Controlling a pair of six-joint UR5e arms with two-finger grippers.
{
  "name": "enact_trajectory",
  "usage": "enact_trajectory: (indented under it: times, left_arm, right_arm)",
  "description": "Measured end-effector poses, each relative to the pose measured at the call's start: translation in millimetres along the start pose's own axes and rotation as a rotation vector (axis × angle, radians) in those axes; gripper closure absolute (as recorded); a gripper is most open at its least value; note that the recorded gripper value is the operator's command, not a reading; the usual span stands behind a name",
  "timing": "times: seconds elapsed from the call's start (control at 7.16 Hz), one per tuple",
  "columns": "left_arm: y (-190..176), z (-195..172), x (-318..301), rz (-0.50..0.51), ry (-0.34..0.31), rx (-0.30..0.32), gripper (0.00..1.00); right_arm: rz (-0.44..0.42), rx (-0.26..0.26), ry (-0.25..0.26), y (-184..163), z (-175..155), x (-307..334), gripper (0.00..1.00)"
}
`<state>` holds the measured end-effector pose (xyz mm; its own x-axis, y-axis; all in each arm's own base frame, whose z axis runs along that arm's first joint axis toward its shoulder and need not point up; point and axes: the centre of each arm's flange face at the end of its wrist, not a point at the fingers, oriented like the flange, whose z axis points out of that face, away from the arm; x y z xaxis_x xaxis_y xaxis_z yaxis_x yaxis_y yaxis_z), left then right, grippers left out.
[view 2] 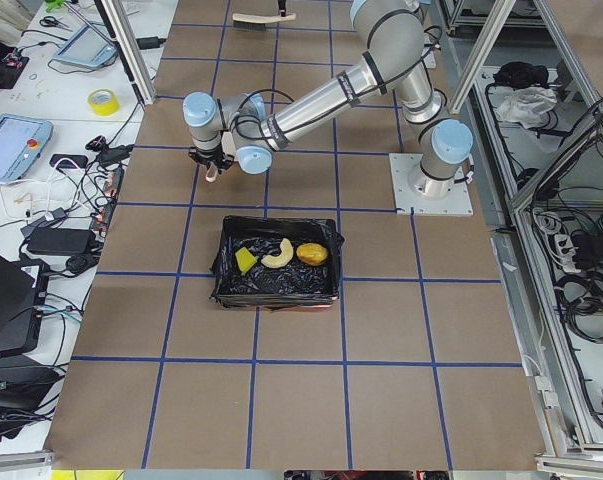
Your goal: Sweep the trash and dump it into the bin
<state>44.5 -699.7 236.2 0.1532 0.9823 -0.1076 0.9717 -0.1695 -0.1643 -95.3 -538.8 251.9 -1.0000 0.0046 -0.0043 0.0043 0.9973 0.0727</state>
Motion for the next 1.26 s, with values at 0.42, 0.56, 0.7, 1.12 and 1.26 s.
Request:
enact_trajectory:
  times: [0.42,0.56,0.7,1.12,1.26]
  left_arm:
    - [-0.7,0.4,1.5,-0.006,0.002,0.0,0.27]
    - [-1.9,-2.7,2.6,-0.011,-0.001,-0.002,0.25]
    - [-3.6,-9.6,3.4,-0.048,-0.01,-0.006,0.23]
    - [-37.1,-86.4,27.3,-0.408,-0.046,-0.057,0.2]
    - [-54.1,-127.5,45.1,-0.551,-0.062,-0.064,0.13]
  right_arm:
    - [0.0,0.025,0.016,-7.3,-20.9,4.1,0.01]
    - [-0.001,0.024,0.011,-11.0,-47.9,3.6,0.01]
    - [0.008,0.007,-0.007,-12.7,-80.0,-1.4,0.01]
    - [0.089,-0.004,-0.005,1.8,-171.7,-113.3,0.0]
    - [0.108,0.005,0.002,25.2,-197.3,-152.5,0.0]
